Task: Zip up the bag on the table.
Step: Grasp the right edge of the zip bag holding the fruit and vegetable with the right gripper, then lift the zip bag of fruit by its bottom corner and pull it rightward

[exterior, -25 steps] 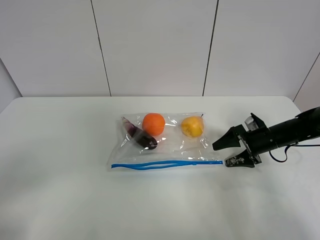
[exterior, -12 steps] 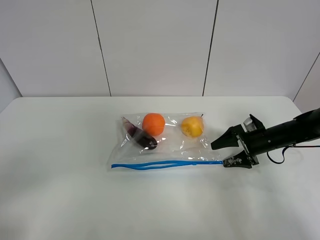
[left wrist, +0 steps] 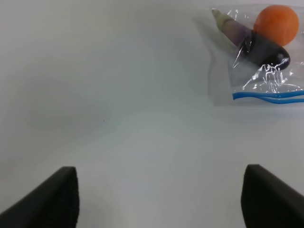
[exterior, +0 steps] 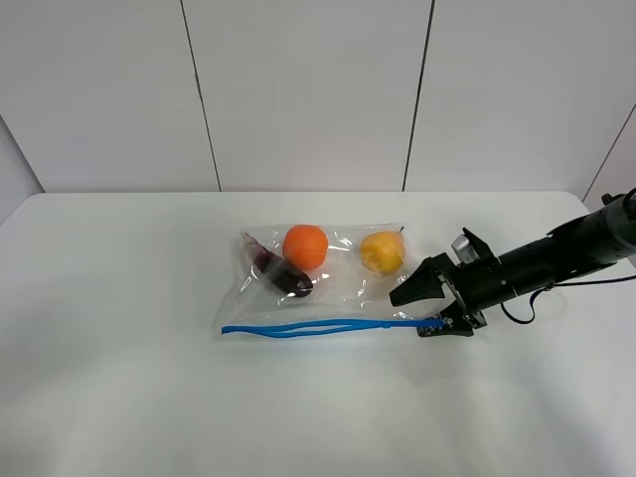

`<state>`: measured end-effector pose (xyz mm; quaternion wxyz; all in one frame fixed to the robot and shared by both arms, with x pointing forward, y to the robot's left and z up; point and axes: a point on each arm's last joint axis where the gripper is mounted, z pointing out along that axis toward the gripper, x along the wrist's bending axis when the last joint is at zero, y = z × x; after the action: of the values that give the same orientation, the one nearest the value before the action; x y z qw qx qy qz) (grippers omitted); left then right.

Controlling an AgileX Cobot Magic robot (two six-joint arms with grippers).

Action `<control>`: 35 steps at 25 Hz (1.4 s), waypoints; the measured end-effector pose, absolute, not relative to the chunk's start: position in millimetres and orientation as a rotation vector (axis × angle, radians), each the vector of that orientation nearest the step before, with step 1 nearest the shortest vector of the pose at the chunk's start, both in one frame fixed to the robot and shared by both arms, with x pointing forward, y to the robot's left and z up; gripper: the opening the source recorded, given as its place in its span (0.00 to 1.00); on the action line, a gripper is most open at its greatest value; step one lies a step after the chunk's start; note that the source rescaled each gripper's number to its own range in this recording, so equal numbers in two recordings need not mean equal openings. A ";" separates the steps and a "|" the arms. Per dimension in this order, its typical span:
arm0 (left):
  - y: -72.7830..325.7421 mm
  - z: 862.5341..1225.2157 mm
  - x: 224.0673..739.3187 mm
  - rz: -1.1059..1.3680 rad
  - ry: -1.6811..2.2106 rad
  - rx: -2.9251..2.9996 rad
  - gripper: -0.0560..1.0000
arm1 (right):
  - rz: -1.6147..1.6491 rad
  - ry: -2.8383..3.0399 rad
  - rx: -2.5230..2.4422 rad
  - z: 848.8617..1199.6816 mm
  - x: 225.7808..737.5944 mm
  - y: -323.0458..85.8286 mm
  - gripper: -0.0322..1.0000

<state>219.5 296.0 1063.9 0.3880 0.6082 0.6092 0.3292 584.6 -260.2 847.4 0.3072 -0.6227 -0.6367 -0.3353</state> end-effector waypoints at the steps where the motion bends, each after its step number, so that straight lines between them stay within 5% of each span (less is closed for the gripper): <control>1: 296.0 1063.9 219.5 0.837 1.550 1.547 1.00 | -0.891 -1.685 -1.649 847.4 585.0 -260.3 0.97; 8: 296.0 1063.9 219.5 0.837 1.550 1.547 1.00 | -0.884 -1.705 -1.659 845.9 585.3 -261.4 0.84; 18: 296.0 1063.9 219.5 0.837 1.550 1.547 1.00 | -0.859 -1.738 -1.665 843.1 584.5 -263.0 0.39; 25: 296.0 1063.9 219.5 0.837 1.550 1.547 1.00 | -0.859 -1.737 -1.663 843.2 584.4 -262.9 0.32; 30: 296.0 1063.9 219.5 0.837 1.550 1.547 1.00 | -0.857 -1.739 -1.654 843.4 583.8 -262.7 0.05; 35: 296.0 1063.9 219.5 0.837 1.550 1.547 1.00 | -0.854 -1.738 -1.617 845.7 582.7 -261.7 0.03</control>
<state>219.5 296.0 1063.9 0.3880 0.6082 0.6092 0.3292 582.7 -261.7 845.7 0.3046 -0.6105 -0.6563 -0.3223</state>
